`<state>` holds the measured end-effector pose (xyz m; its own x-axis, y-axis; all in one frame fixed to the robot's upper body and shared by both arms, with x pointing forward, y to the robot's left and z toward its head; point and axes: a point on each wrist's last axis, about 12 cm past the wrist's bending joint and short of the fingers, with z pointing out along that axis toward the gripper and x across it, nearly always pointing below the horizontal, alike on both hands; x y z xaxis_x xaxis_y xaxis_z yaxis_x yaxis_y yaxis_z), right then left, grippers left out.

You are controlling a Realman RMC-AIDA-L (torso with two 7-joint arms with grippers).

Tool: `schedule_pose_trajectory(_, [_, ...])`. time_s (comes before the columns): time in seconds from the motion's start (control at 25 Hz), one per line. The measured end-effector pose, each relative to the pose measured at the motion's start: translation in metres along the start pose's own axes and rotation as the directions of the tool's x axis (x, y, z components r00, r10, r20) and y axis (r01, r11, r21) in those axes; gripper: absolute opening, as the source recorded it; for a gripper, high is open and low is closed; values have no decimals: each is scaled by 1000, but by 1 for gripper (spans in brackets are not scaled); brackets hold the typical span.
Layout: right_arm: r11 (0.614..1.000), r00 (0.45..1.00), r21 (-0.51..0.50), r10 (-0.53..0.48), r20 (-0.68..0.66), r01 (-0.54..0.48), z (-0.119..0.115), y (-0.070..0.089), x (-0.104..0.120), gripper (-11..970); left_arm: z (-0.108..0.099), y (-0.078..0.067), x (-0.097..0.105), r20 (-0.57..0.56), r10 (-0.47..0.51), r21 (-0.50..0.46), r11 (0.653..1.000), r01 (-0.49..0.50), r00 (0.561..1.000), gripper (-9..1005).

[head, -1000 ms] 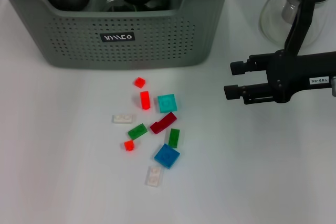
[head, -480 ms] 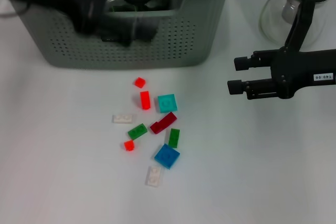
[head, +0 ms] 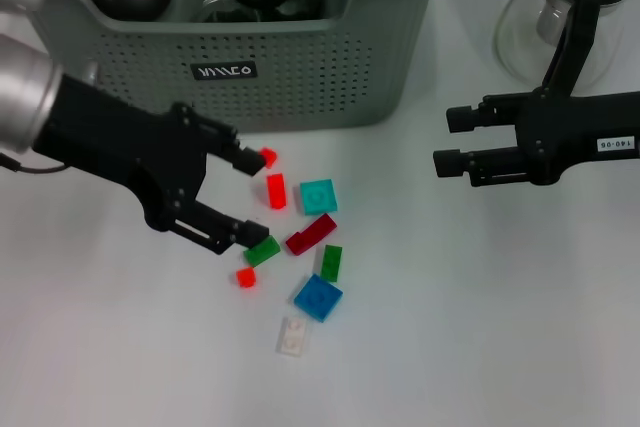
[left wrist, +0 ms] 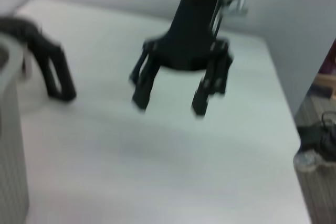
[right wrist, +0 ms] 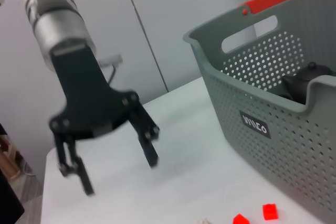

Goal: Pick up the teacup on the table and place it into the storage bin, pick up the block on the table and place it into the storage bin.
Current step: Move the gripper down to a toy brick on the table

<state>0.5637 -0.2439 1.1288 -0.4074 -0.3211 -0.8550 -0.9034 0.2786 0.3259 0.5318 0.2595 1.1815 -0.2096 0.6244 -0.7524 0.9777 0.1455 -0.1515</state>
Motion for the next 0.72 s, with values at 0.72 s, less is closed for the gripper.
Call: schedule_pose_trajectory(0.72, [999, 999, 20, 38, 9, -38, 5, -3, -2, 749, 60, 31, -15, -484, 119, -99, 977, -190, 867, 798])
